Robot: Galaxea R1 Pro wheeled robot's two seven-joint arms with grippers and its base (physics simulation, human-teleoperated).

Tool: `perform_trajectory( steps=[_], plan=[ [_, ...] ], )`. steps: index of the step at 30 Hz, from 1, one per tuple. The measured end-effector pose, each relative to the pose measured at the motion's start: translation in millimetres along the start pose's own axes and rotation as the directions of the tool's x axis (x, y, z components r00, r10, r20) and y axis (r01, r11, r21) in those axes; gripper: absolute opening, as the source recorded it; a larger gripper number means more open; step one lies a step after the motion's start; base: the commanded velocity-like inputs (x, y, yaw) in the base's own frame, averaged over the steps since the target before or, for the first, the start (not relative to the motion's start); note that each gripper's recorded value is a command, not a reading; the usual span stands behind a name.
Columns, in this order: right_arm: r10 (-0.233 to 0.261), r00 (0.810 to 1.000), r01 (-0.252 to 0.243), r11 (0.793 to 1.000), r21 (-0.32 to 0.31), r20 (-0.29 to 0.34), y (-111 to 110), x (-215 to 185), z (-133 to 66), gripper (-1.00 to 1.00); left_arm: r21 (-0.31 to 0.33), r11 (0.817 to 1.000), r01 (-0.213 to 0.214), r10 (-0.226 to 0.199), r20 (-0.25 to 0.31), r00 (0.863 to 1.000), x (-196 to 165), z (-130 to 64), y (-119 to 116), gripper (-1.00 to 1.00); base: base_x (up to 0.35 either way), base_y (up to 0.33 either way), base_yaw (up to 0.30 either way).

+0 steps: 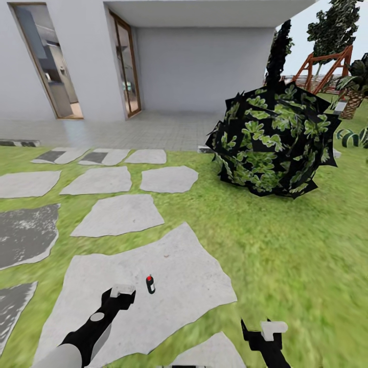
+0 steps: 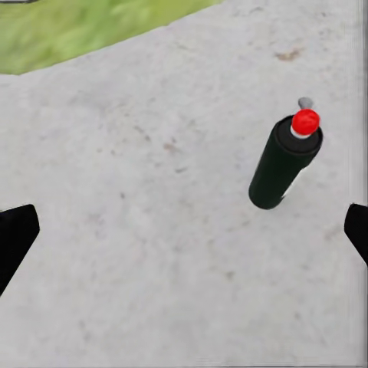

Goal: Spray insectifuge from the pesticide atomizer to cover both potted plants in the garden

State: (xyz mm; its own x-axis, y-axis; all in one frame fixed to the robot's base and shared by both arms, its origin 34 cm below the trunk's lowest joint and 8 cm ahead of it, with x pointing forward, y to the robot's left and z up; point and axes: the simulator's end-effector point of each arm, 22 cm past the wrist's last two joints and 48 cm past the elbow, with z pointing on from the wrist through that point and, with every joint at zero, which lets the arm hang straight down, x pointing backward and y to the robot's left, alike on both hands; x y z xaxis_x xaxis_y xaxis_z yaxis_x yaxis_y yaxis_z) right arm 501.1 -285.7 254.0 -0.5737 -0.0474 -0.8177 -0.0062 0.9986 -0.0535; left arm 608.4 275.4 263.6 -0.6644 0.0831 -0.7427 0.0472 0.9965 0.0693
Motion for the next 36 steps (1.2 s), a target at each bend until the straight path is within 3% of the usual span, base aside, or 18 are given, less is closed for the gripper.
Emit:
perform_trajectory(
  steps=[20,26,36],
  plan=[
    [-0.002,0.995,0.001,1.0,-0.006,-0.104,4,53,1.7,1.0,0.01,1.0,0.0,0.001,-0.097,0.995,58,16.1,-6,1.0,0.0,0.0,-0.219],
    [-0.002,0.994,0.001,1.0,-0.006,-0.11,4,56,1.6,1.0,0.011,1.0,0.001,0.0,-0.102,0.995,62,16.3,-7,1.0,0.0,0.0,-0.23],
    [-0.002,0.994,0.001,1.0,-0.005,-0.111,3,56,1.5,1.0,0.012,1.0,0.006,-0.005,-0.103,0.995,62,16.7,-9,1.0,0.077,0.0,-0.028]
  ],
)
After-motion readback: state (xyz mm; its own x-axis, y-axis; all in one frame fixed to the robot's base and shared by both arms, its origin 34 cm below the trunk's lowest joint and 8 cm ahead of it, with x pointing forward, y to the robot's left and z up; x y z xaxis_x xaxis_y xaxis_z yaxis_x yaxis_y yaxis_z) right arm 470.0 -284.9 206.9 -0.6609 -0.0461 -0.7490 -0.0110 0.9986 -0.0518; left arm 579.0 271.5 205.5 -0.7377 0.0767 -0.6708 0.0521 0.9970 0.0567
